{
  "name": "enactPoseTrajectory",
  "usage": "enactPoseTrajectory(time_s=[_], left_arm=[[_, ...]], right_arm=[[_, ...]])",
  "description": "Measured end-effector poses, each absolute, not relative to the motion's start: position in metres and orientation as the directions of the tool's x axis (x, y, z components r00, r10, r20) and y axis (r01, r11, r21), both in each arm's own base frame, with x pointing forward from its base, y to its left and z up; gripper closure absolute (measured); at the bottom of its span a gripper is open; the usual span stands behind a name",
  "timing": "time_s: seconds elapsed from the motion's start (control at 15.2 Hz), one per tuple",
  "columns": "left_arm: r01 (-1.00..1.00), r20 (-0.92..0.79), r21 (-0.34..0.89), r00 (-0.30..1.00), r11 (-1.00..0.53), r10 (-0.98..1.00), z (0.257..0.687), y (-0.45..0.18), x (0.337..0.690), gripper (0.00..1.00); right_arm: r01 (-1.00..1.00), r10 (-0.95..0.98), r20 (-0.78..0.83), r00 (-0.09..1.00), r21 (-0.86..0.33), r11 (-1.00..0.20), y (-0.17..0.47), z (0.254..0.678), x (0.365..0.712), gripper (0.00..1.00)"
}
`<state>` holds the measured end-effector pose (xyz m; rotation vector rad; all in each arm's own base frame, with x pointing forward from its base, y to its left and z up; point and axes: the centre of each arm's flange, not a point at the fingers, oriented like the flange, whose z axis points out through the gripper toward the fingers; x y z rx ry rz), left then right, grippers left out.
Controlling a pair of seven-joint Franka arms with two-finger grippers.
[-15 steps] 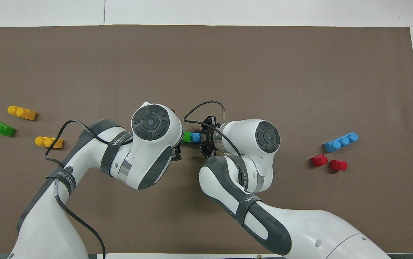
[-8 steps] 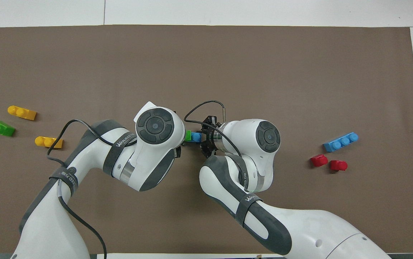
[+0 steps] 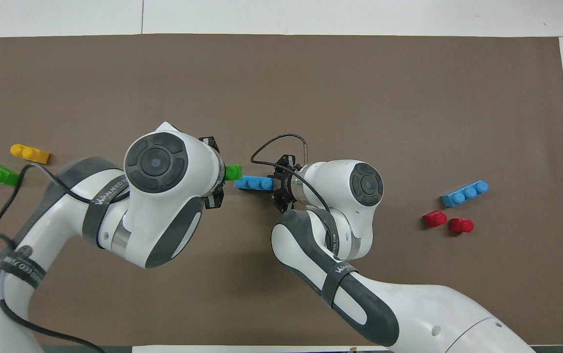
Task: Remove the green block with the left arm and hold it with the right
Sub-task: 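Pull the green brick away with the left gripper while the right gripper pulls blue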
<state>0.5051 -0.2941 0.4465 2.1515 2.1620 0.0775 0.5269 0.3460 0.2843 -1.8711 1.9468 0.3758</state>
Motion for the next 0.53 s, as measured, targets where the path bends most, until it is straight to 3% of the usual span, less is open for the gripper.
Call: enactPoseTrajectory(time_s=[0.26, 0.53], left_arm=[[0.988, 0.0, 0.095, 0.127, -0.126, 0.992, 0.462, -0.227, 0.53, 0.65], [0.955, 0.029, 0.085, 0.282, -0.284, 0.959, 0.461, -0.143, 0.558, 0.65]], right_arm=[[-0.998, -0.863, -0.505, -0.036, -0.019, 0.053, 0.29, 0.322, 0.572, 0.65], [-1.0, -0.836, -0.548, 0.011, -0.012, -0.006, 0.158, 0.385, 0.617, 0.65]])
